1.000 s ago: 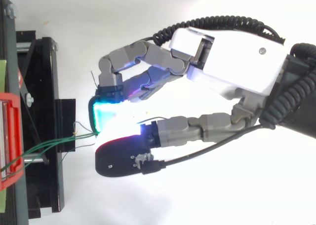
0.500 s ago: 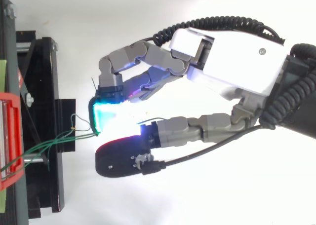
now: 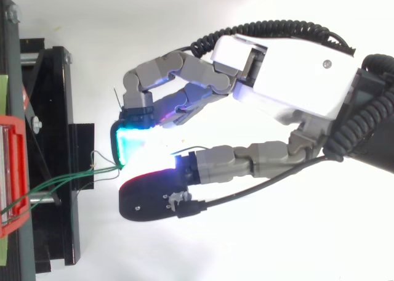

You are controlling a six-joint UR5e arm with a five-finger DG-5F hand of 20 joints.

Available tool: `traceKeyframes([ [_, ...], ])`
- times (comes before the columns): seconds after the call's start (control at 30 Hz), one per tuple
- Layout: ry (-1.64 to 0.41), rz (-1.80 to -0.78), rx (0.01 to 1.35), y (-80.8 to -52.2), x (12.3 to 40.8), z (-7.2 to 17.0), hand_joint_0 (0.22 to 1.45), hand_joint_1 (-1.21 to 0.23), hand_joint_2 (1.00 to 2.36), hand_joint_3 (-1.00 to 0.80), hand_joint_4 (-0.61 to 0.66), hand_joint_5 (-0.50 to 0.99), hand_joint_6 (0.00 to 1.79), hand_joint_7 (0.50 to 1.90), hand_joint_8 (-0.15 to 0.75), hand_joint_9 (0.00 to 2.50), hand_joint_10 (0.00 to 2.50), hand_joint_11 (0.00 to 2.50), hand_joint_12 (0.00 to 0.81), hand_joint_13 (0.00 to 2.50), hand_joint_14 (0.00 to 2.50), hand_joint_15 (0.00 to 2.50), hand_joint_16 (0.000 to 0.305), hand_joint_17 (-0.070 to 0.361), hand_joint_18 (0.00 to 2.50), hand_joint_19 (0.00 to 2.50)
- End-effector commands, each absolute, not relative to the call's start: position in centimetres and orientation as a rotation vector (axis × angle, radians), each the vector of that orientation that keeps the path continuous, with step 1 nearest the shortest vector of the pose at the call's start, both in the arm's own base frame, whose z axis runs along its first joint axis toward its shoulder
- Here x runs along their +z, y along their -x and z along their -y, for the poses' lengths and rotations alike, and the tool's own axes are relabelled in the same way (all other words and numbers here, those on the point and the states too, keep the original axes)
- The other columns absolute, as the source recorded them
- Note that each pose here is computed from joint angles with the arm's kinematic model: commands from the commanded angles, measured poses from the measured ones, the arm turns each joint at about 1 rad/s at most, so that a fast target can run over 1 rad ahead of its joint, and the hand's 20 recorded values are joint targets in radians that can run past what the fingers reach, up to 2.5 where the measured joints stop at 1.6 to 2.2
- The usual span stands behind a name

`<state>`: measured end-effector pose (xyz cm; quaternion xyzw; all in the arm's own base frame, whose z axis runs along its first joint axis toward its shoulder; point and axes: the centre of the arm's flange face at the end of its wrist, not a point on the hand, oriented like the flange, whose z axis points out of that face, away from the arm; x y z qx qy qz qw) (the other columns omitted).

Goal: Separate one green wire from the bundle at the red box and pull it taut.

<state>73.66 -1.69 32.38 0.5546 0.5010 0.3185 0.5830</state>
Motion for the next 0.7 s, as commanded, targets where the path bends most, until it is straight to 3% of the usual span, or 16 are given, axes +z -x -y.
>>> traceKeyframes([
  [0.0, -1.294, -1.171, 0.745, -73.66, 32.36, 1.67, 0.58, -0.74, 1.01, -0.03, 0.01, -0.11, 0.85, 1.33, 0.350, 0.82, 0.01, 0.31, 0.433, 0.61, 0.01, 0.17, 0.067, 0.151, 0.73, 0.29],
  [0.67, -1.294, -1.171, 0.745, -73.66, 32.36, 1.67, 0.58, -0.74, 1.01, -0.03, 0.00, -0.11, 0.85, 1.33, 0.351, 0.84, 0.01, 0.32, 0.434, 0.61, 0.01, 0.17, 0.067, 0.152, 0.73, 0.29],
])
